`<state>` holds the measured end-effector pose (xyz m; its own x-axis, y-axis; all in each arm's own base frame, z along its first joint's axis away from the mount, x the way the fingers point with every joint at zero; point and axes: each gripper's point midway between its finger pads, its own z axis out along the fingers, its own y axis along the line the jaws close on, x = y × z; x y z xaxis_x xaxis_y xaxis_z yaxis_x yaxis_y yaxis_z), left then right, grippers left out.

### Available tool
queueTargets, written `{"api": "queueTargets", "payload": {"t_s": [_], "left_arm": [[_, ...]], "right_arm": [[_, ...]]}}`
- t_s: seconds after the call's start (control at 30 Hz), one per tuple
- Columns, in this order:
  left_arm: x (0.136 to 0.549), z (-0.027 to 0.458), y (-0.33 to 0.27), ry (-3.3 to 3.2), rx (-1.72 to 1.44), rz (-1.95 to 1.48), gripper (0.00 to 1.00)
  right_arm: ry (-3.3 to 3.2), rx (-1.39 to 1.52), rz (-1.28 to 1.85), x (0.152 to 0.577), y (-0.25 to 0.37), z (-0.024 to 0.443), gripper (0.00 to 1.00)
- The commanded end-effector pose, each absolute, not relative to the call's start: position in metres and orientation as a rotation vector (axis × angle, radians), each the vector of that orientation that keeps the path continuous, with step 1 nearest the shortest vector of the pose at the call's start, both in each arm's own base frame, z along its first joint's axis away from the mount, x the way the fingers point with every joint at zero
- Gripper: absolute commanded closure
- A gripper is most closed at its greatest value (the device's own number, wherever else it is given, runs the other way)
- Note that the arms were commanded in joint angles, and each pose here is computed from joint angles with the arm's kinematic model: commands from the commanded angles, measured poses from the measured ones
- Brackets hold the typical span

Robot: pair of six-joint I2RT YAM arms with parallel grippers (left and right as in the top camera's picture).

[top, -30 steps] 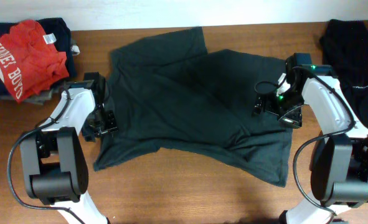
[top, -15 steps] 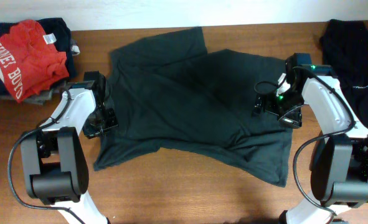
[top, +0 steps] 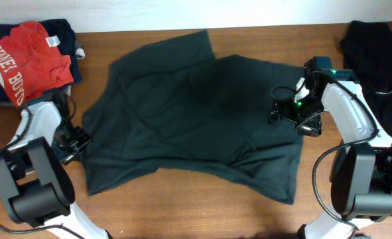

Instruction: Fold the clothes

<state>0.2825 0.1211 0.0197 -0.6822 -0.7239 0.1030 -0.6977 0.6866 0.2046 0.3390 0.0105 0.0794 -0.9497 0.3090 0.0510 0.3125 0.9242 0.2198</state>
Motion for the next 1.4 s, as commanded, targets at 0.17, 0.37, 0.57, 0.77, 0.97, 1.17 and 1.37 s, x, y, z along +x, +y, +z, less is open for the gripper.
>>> {"api": "queueTargets", "payload": {"t_s": [0.17, 0.37, 0.57, 0.77, 0.97, 1.17, 1.37], "left_arm": [[0.269, 0.022, 0.127, -2.618, 1.315, -0.264, 1.0], [0.264, 0.064, 0.142, -2.656, 1.454, -0.406, 0.99], [0.262, 0.118, 0.141, -2.786, 1.564, -0.389, 0.99], [0.251, 0.136, 0.132, -2.811, 1.57, -0.331, 0.75], [0.252, 0.135, 0.128, -2.828, 1.522, -0.298, 0.13], [0.268, 0.135, 0.118, -2.938, 1.396, -0.223, 0.13], [0.297, 0.136, 0.093, -3.084, 1.254, -0.076, 0.13]], "right_arm": [[-3.058, -0.496, -0.366, 0.338, 0.014, 0.078, 0.01], [-3.069, -0.496, -0.369, 0.341, 0.014, 0.078, 0.01], [-3.095, -0.495, -0.377, 0.348, 0.013, 0.078, 0.01], [-3.099, -0.496, -0.379, 0.349, 0.013, 0.078, 0.01], [-3.125, -0.485, -0.508, 0.361, 0.025, 0.082, 0.01], [-3.315, -0.489, -0.554, 0.407, 0.02, 0.09, 0.92], [-3.515, -0.684, -0.264, 0.455, -0.02, 0.086, 0.96]]}}
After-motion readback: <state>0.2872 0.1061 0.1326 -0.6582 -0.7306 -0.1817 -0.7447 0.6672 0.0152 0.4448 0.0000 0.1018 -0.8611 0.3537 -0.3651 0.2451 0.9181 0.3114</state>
